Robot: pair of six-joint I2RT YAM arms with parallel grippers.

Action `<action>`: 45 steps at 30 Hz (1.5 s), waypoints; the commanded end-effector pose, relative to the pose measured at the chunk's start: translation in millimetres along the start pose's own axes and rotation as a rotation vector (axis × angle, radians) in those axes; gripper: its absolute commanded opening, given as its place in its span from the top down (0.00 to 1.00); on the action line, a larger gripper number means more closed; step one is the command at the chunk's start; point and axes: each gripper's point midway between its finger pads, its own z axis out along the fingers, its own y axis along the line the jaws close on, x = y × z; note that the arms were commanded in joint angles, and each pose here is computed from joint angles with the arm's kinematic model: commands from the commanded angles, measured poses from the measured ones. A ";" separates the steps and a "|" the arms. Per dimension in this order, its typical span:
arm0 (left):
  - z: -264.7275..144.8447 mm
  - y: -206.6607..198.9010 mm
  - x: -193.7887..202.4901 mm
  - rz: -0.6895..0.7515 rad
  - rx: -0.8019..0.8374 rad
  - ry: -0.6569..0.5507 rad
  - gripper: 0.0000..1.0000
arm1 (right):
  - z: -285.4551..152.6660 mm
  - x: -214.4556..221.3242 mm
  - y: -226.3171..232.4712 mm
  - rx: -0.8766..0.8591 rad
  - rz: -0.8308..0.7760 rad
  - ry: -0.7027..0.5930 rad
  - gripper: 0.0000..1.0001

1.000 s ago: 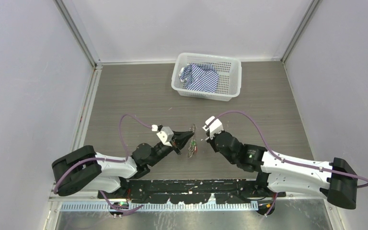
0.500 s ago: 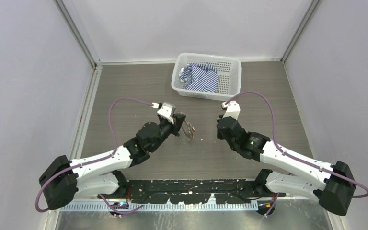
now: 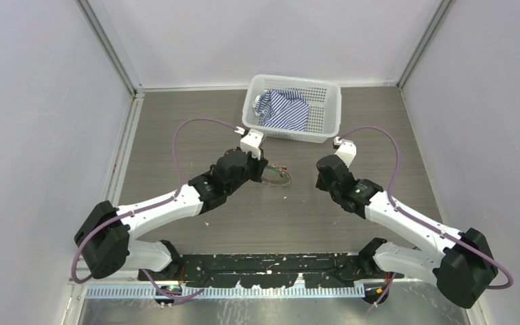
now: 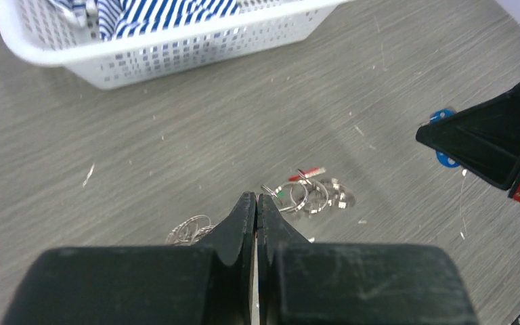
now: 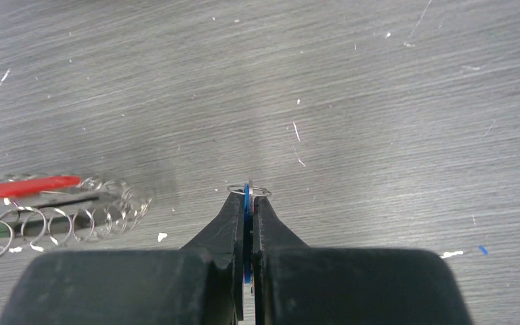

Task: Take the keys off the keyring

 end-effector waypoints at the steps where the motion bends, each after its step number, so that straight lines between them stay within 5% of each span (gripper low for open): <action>1: -18.1 -1.5 15.7 -0.080 0.038 0.034 0.99 | 2.6 7.3 1.7 0.000 0.069 0.024 0.99; 9: -60.2 8.2 107.4 -0.177 0.044 0.256 1.00 | 11.5 33.6 -6.0 0.052 0.132 0.094 0.99; 16: -67.1 32.4 123.5 -0.183 -0.090 0.295 0.99 | 16.1 38.7 -16.3 0.107 0.147 0.093 0.99; 19: -63.8 48.3 123.2 -0.182 -0.195 0.299 0.87 | 17.7 39.6 -22.3 0.140 0.147 0.100 0.99; 21: -62.3 52.5 118.0 -0.172 -0.223 0.293 0.69 | 18.6 40.8 -26.9 0.156 0.154 0.105 0.96; 22: -62.4 54.6 115.3 -0.167 -0.238 0.291 0.54 | 18.9 40.3 -28.4 0.160 0.160 0.105 0.93; 26: -65.0 56.0 103.3 -0.128 -0.245 0.299 0.44 | 17.6 34.8 -32.2 0.170 0.169 0.093 0.82; 33: -73.9 53.1 74.0 -0.097 -0.246 0.332 0.10 | 13.8 23.5 -37.5 0.174 0.191 0.056 0.60; 40: -74.1 49.7 38.4 -0.118 -0.282 0.331 0.03 | 5.6 -1.4 -28.9 0.143 0.158 0.016 0.11; 45: -71.9 47.0 24.3 -0.124 -0.289 0.323 0.00 | -3.1 -32.1 -17.3 0.111 0.142 -0.040 0.00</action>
